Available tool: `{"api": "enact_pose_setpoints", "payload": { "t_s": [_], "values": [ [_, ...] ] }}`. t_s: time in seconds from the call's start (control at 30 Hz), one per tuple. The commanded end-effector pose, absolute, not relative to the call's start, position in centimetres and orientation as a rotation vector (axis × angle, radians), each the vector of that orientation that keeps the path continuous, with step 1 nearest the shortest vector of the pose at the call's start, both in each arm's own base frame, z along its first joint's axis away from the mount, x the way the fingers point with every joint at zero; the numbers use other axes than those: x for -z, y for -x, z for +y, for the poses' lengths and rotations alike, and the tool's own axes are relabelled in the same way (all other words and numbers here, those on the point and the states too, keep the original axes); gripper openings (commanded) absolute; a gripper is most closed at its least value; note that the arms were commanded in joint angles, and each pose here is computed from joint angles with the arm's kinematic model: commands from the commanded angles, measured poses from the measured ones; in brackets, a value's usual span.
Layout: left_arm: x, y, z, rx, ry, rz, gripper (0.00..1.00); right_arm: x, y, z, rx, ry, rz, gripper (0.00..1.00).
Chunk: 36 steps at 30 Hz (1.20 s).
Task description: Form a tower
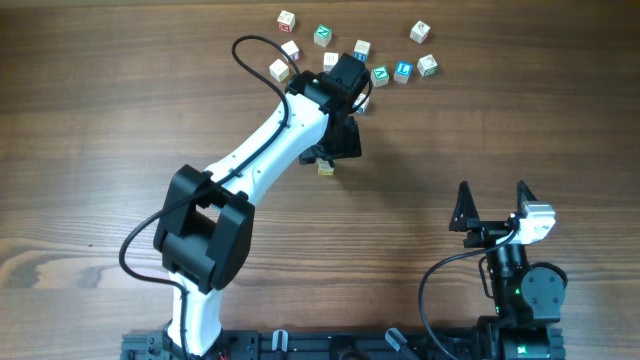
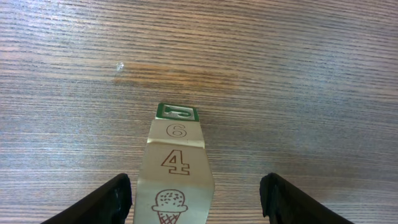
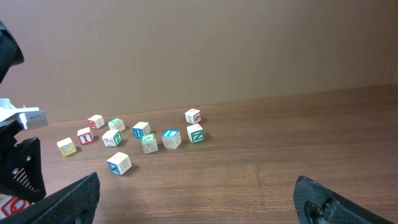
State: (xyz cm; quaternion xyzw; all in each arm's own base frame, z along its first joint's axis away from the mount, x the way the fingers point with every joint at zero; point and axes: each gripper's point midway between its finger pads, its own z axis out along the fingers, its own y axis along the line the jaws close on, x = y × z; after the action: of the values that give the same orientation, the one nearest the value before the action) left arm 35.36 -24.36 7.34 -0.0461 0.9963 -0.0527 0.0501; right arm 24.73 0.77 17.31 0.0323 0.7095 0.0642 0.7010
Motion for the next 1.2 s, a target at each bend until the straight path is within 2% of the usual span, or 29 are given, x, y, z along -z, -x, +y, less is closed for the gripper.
{"api": "enact_pose_setpoints", "payload": {
  "t_s": [0.0,1.17],
  "values": [
    [-8.84,-35.95,-24.4,0.18,0.169,2.992,0.69,-17.43,-24.7,0.94,-0.145,-0.062,1.574,1.0],
    [-8.85,-35.7,-24.78,0.217,0.223,3.004,0.69,-17.43,-24.7,0.94,-0.145,-0.062,1.574,1.0]
  ]
}}
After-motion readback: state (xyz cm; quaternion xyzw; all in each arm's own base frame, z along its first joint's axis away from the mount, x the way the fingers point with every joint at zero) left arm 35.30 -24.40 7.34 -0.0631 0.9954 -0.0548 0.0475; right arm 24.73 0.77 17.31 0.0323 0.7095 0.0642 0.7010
